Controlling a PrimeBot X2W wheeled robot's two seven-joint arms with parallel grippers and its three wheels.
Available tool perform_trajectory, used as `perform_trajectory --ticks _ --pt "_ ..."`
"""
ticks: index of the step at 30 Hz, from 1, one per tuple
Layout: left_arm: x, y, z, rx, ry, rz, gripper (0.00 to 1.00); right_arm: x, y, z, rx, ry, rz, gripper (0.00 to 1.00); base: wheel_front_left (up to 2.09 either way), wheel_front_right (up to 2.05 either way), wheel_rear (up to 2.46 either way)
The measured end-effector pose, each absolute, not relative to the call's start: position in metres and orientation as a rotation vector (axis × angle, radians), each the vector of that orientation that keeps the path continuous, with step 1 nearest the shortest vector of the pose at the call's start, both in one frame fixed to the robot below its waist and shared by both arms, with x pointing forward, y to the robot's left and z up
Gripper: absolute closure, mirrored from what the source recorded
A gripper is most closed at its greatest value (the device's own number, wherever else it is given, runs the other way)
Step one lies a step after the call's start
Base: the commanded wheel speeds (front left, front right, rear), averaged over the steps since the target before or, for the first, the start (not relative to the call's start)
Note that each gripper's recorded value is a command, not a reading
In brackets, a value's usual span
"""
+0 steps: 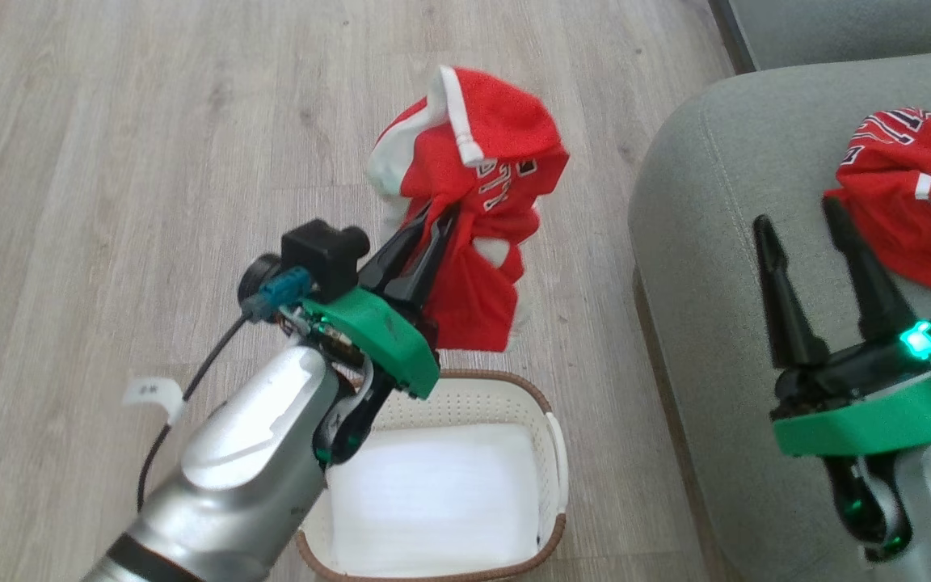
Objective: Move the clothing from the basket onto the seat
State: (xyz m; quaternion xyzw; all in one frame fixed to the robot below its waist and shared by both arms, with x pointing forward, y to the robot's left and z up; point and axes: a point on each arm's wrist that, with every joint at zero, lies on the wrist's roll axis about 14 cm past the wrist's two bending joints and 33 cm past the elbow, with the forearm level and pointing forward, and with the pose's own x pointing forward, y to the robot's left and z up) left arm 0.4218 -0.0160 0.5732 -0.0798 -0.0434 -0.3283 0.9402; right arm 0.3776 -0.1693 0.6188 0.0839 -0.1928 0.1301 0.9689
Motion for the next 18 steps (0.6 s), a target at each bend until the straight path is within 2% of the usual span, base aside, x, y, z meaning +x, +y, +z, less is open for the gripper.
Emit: perform_trajectory --ticks 6,12,18 --pt "0.417 -0.027 0.611 -0.152 -0.165 -0.723 1.0 0.369 -0.158 0.606 0.184 -0.35 0.288 0.0 0.0 0.0 0.0" --pt "0.41 -0.032 0.622 -0.151 -0.186 -0.74 1.0 0.364 -0.14 0.597 0.187 -0.317 0.342 0.0 0.0 0.0 0.0" --pt "0.406 -0.035 0.623 -0.144 -0.181 -0.753 1.0 0.352 -0.094 0.577 0.223 -0.228 0.502 0.0 0.0 0.0 0.0"
